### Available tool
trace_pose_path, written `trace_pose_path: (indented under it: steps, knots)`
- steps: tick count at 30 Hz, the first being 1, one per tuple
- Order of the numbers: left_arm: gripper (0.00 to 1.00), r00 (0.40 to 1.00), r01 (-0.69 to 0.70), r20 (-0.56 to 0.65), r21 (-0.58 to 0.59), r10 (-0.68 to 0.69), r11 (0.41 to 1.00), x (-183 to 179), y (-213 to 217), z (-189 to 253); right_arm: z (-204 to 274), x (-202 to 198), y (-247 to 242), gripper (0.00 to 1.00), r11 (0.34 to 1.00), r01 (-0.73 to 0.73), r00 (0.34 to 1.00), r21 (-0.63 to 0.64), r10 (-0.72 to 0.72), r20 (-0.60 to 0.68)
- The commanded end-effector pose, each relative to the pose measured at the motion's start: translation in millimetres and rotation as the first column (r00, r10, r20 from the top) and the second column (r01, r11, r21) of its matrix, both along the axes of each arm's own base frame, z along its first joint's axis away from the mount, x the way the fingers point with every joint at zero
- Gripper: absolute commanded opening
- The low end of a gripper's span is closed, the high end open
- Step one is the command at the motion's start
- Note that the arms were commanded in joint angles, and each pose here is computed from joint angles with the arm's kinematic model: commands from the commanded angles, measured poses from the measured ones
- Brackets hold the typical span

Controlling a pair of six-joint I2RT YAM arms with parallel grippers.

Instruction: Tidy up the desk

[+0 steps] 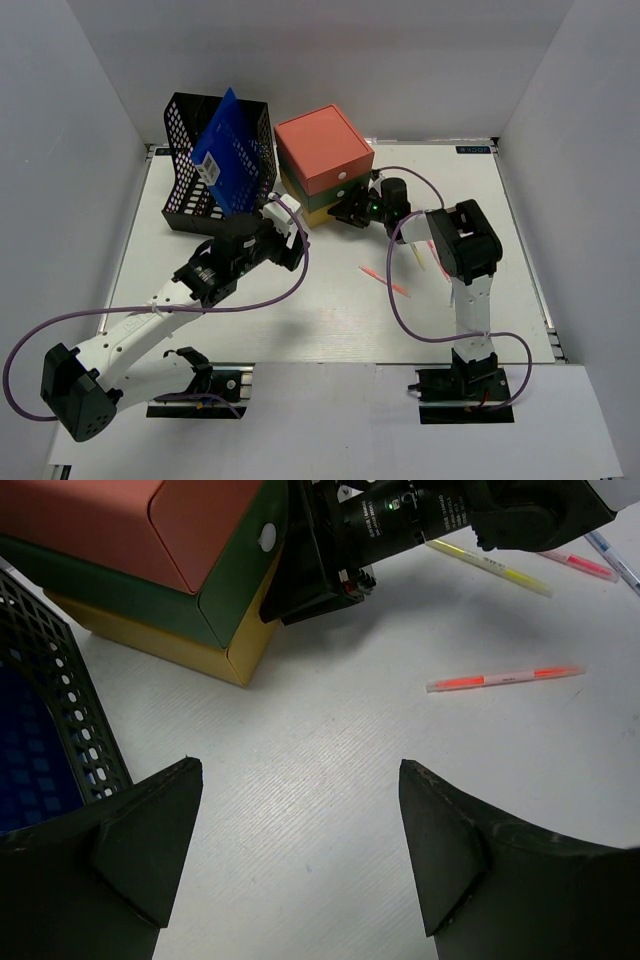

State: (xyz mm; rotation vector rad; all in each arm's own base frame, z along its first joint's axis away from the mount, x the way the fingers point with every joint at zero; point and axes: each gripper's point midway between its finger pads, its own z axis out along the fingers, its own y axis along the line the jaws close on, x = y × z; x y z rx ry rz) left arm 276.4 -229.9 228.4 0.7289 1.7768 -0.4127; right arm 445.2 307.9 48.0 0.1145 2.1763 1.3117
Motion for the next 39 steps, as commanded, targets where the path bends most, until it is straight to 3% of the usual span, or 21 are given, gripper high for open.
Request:
trace_pose_path:
  steps: [1, 6, 22, 28, 39]
  knots:
    - [0.89, 1.000, 0.010, 0.018, -0.010, -0.009, 1.000, -1.0, 0.3, 2.9, 13.8, 19.4, 0.6, 0.52, 0.999, 0.031, 0.998, 0.010, -0.031, 0.057]
    - [0.89, 1.000, 0.011, 0.023, -0.014, -0.011, 1.000, -1.2, 0.2, 4.9, 16.7, 25.9, -8.0, 0.50, 0.998, 0.056, 0.996, 0.012, -0.057, 0.066]
    - [0.89, 1.000, 0.013, 0.015, -0.009, -0.012, 1.000, -0.5, -0.8, 0.7, 32.9, 32.0, -21.6, 0.25, 0.993, 0.078, 0.992, 0.093, -0.087, 0.088]
    - [0.89, 1.000, 0.013, 0.012, -0.006, -0.012, 1.000, -0.3, -0.9, -1.1, 34.0, 23.3, -32.9, 0.24, 0.992, 0.087, 0.991, 0.086, -0.095, 0.096]
    - [0.89, 1.000, 0.012, 0.022, -0.016, -0.012, 1.000, -1.3, -0.2, 2.2, 38.0, -31.4, -54.8, 0.23, 0.994, 0.084, 0.992, 0.075, -0.090, 0.090]
